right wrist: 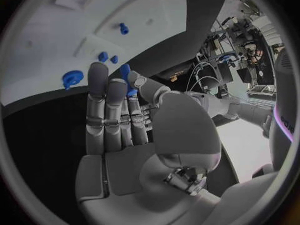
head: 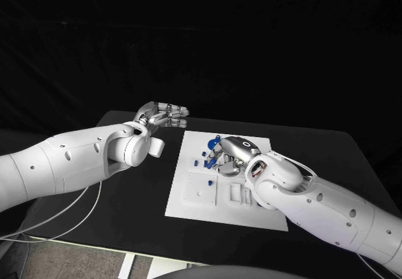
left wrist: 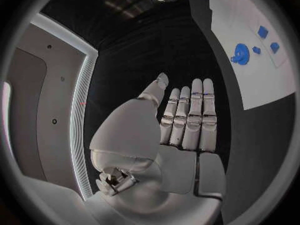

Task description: Assemble the parts on the task board

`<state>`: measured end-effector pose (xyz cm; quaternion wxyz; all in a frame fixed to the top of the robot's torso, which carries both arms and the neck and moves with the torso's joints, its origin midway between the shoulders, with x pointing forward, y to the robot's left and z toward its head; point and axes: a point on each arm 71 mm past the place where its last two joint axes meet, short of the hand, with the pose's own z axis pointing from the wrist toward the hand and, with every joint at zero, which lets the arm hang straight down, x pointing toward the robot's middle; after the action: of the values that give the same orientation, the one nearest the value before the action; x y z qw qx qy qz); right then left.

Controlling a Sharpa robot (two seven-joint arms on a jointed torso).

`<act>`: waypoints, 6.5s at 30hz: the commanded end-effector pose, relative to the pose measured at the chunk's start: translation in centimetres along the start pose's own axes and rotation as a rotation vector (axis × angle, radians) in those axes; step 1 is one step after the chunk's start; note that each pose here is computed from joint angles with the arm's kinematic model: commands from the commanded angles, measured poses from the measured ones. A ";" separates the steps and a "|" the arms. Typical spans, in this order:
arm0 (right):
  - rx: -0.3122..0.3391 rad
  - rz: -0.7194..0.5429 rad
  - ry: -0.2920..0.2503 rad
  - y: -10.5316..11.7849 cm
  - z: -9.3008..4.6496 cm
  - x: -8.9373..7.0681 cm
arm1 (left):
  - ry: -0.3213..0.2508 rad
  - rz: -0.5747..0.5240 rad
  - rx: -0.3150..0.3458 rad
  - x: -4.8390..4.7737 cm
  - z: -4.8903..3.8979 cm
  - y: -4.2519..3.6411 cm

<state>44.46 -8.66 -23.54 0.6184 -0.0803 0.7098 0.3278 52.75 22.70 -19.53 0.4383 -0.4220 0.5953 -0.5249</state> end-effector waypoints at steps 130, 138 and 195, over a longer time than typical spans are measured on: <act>-0.063 -0.182 0.189 2.5 -0.8 6.2 | 0.011 -0.017 -0.010 0.05 0.08 0.31; -0.062 -0.181 0.182 2.5 -0.8 6.1 | 0.008 -0.016 -0.012 -0.05 0.12 0.42; -0.043 -0.123 0.175 3.3 0.0 6.1 | 0.018 -0.020 -0.029 0.07 0.21 0.62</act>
<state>41.35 -4.33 -28.41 0.5602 -0.1913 0.7556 0.2806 52.97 22.82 -20.13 0.4290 -0.4297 0.6015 -0.5190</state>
